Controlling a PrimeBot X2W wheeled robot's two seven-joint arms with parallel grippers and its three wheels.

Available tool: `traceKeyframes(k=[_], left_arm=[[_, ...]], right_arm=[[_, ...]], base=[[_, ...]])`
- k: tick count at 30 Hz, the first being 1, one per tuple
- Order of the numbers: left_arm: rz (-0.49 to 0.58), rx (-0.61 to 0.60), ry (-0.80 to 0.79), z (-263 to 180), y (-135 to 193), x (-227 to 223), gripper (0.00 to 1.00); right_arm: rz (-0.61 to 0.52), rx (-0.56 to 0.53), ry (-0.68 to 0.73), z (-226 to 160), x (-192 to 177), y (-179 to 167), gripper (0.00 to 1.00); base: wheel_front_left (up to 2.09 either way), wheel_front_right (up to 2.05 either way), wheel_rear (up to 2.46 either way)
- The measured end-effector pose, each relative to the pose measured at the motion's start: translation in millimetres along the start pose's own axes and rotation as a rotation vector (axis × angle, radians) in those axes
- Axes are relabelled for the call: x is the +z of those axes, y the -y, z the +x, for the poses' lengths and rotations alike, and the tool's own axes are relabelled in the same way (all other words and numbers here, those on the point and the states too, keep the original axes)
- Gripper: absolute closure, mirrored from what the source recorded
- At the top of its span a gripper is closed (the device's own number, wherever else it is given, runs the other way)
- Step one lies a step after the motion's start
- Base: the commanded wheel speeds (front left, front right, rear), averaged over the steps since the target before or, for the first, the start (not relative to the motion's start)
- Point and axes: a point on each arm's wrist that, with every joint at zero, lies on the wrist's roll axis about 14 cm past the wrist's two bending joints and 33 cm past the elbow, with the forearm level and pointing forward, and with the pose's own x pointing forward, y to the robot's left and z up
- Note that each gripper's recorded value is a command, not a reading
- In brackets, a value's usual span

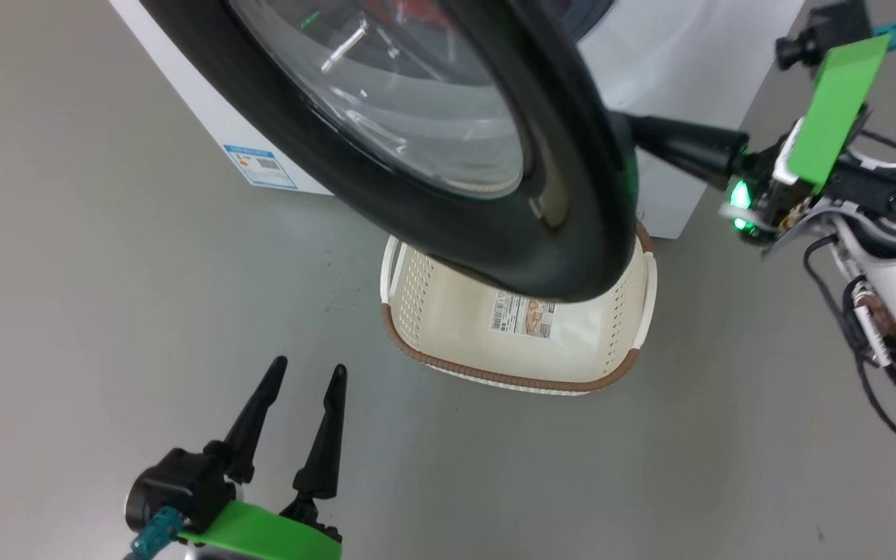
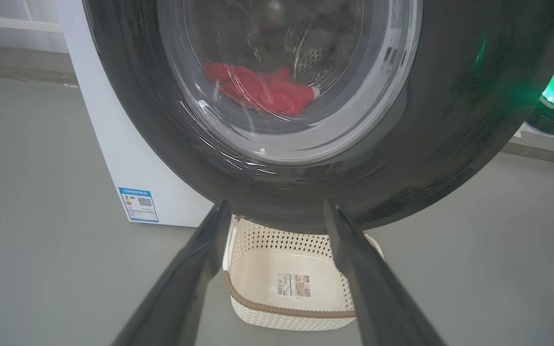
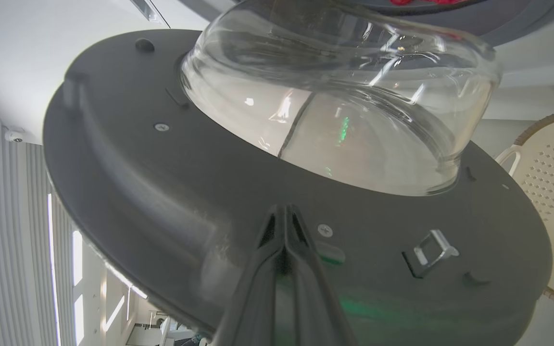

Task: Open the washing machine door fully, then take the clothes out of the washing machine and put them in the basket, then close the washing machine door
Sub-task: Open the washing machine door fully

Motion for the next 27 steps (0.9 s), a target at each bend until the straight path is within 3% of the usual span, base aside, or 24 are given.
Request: traceKeyframes(k=[13,15,16,19,21,22,23,25,27], left_arm=[[-0.005,0.004,0.009,-7.7,0.1,3.0,0.00],[-0.004,0.004,0.011,-8.0,-0.1,3.4,0.00],[-0.005,0.004,0.011,-8.0,0.0,3.7,0.00],[-0.006,0.001,0.016,-7.7,0.6,5.2,0.00],[-0.008,-0.001,0.023,-7.2,1.4,7.2,0.00],[-0.009,-0.003,0.026,-7.3,2.0,8.1,0.00],[-0.010,-0.006,0.029,-7.1,3.0,8.9,0.00],[-0.011,-0.011,0.033,-7.4,4.3,9.9,0.00],[-0.015,-0.013,0.029,-9.4,5.3,8.3,0.00]], right_arm=[[-0.024,-0.001,-0.032,8.3,-20.8,-5.2,0.98],[-0.026,-0.010,-0.013,7.6,-19.6,-2.5,0.87],[-0.029,-0.013,-0.007,6.8,-19.0,-1.8,0.73],[-0.038,-0.019,0.021,4.4,-16.1,-2.4,0.57],[-0.037,-0.025,0.057,-0.7,-11.7,-1.3,0.33],[-0.032,-0.028,0.068,-3.7,-11.3,-0.1,0.26],[-0.026,-0.032,0.083,-7.1,-10.6,1.9,0.26],[-0.010,-0.040,0.122,-14.9,-8.6,6.1,0.00],[0.008,-0.051,0.154,-23.8,-8.2,11.4,0.00]], base=[[0.00,0.00,0.00],[0.00,0.00,0.00],[0.00,0.00,0.00],[0.00,0.00,0.00],[0.00,0.00,0.00],[0.00,0.00,0.00],[0.00,0.00,0.00],[0.00,0.00,0.00],[0.00,0.00,0.00]])
